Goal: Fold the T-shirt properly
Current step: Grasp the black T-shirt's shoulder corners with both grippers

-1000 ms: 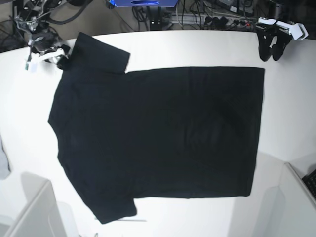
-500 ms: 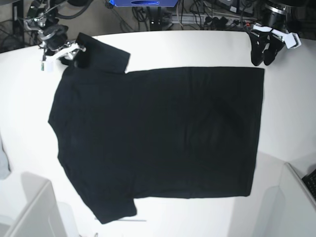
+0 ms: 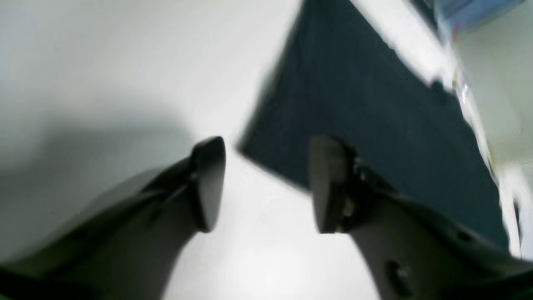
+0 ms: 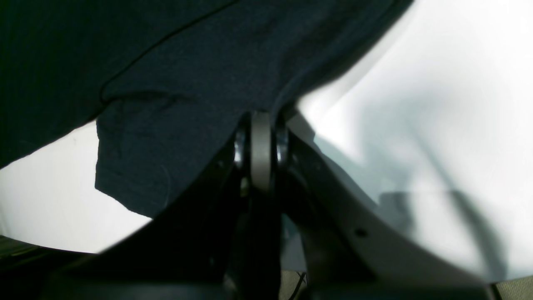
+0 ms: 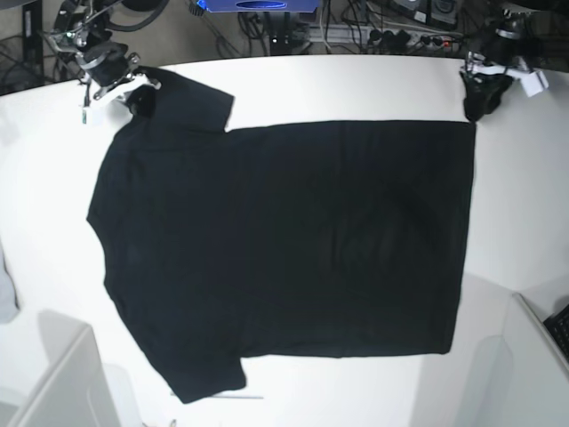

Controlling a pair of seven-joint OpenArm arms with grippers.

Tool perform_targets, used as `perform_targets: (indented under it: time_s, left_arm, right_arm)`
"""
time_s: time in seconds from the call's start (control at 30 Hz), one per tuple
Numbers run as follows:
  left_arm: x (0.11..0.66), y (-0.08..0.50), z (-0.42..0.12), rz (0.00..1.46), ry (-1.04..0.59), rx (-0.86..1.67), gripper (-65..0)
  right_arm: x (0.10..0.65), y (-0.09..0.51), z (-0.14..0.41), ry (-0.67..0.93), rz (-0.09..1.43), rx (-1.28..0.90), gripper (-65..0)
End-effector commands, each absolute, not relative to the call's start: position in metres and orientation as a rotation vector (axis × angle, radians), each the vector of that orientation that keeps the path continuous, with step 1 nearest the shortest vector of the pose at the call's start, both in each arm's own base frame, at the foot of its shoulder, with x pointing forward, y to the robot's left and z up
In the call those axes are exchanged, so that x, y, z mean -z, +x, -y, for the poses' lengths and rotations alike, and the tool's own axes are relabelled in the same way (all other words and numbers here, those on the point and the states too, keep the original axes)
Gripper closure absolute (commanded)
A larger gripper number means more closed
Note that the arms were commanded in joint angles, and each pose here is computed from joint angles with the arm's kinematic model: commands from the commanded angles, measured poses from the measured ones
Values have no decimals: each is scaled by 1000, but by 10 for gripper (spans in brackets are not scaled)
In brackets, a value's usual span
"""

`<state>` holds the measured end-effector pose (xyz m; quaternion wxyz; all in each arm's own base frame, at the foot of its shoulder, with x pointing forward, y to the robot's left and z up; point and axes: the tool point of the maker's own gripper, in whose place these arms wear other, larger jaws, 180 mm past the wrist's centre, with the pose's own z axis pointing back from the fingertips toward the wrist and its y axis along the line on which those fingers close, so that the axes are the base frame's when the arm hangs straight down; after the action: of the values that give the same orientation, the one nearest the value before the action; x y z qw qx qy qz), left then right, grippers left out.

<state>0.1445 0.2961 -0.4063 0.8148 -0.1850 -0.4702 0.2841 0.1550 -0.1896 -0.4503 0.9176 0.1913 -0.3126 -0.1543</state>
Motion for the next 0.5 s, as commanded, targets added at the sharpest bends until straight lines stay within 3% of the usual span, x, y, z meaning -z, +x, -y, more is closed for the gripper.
perform_targets:
  time_s: [0.0, 0.07, 0.47]
  left_arm:
    - [395, 154, -314, 1044, -377, -605, -395]
    - [404, 156, -318, 992, -380, -625, -428]
    - [429, 174, -309, 857, -362, -587, -425]
  right_arm:
    - [465, 133, 190, 356, 529, 292, 0]
    - [465, 133, 190, 356, 528, 292, 0]
    - [465, 133, 190, 355, 531, 292, 0]
